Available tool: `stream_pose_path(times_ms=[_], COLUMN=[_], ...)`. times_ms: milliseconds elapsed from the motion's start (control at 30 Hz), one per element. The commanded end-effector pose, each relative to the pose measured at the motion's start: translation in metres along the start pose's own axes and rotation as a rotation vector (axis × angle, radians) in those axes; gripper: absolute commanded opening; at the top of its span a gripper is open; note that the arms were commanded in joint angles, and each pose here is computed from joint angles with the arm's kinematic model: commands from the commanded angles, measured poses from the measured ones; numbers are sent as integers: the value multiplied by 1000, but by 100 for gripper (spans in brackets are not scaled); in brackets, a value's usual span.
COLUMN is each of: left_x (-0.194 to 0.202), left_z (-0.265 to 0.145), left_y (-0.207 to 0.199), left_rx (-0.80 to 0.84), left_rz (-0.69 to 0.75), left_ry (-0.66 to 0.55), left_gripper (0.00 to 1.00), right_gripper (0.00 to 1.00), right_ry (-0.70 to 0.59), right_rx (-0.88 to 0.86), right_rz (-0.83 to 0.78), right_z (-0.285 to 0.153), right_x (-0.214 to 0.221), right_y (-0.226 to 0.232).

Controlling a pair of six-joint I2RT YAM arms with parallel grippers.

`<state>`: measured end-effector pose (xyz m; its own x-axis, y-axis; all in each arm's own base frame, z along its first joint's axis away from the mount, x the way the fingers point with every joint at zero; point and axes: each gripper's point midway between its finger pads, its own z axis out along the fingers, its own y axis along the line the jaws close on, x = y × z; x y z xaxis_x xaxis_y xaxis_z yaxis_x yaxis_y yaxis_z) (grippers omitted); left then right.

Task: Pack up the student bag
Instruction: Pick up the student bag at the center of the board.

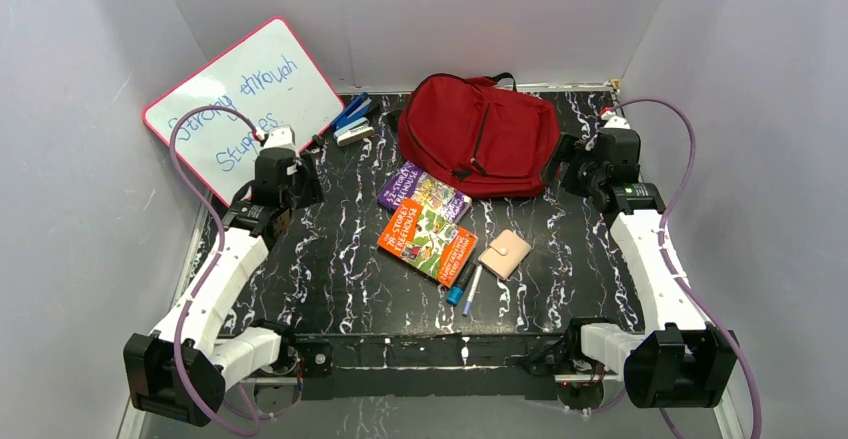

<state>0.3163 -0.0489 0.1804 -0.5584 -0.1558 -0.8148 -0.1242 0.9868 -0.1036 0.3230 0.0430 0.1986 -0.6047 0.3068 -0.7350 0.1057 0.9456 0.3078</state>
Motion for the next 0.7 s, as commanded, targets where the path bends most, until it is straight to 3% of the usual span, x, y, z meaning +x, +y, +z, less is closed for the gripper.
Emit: stream_pose_path(times_ms=[0, 400, 667], left_x=[-11, -11, -8], left_z=[-2, 7, 8], left_y=[0, 12, 14], left_rx=[24, 8, 15], left_rz=[-18, -70, -83], left_ry=[-44, -11, -1], left_gripper=[54, 54, 54], right_gripper=[99, 99, 98], right_ry=[-62, -14, 24], right_rx=[-28, -89, -53], right_rz=[28, 65, 126], right_z=[-2, 7, 52], right_x=[-18, -20, -28], right_y=[8, 23, 18])
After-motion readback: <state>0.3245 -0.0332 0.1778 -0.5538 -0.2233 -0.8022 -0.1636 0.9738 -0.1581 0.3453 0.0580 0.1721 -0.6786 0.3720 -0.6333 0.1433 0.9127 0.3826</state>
